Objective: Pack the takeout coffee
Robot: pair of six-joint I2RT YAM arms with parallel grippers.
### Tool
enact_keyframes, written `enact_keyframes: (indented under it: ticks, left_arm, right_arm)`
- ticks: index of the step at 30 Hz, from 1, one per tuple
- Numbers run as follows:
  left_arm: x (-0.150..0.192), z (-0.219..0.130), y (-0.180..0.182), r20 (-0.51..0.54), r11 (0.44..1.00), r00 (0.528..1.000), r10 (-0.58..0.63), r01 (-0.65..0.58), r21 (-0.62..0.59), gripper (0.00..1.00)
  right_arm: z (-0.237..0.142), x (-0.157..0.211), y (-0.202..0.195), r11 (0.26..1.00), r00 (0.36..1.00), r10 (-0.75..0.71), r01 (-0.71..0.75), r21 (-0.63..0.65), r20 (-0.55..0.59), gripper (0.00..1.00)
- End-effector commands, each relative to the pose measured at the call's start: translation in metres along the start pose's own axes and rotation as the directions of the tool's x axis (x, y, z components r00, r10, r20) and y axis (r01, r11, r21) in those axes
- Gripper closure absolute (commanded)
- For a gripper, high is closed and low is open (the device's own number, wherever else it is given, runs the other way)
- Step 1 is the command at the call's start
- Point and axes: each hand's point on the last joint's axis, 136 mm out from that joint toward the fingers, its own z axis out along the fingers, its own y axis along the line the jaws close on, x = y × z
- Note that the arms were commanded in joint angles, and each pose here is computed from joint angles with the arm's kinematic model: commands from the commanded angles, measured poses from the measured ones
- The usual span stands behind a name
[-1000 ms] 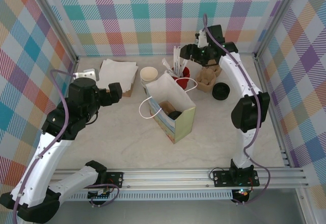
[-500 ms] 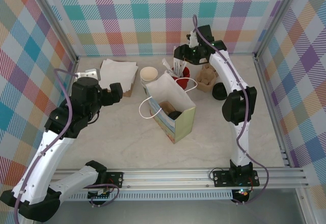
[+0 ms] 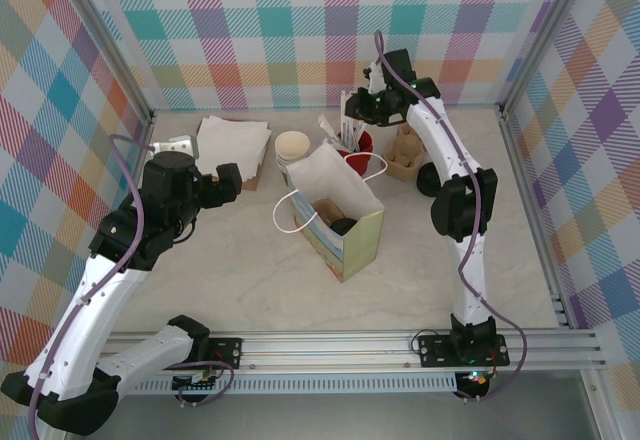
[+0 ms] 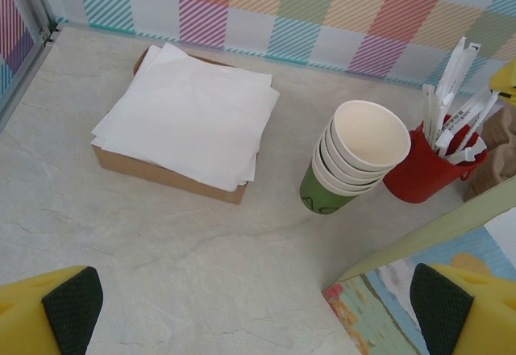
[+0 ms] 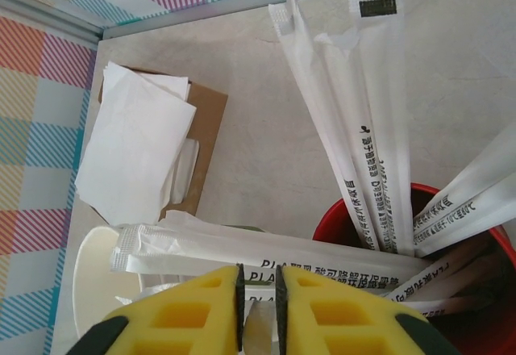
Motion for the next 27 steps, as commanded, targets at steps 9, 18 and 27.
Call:
enact_keyframes:
  ticks: [9,18,27]
  left_arm:
    - [0.002,0.007,0.001,0.002,1.0,1.0,0.003,-0.003,-0.006,0.0]
    - [0.002,0.007,-0.001,0.006,1.0,1.0,-0.011,0.011,0.008,0.0]
    - [-0.001,0.005,-0.004,0.019,0.999,0.999,-0.045,0.045,0.031,0.0]
  right_arm:
    - [-0.025,-0.012,0.019,0.998,0.997,-0.068,0.067,0.016,0.041,0.93]
    - [-0.057,-0.019,0.038,0.995,0.991,-0.103,0.103,0.01,0.086,0.95]
    - [-0.1,-0.024,0.061,0.991,0.98,-0.136,0.137,0.004,0.145,0.95]
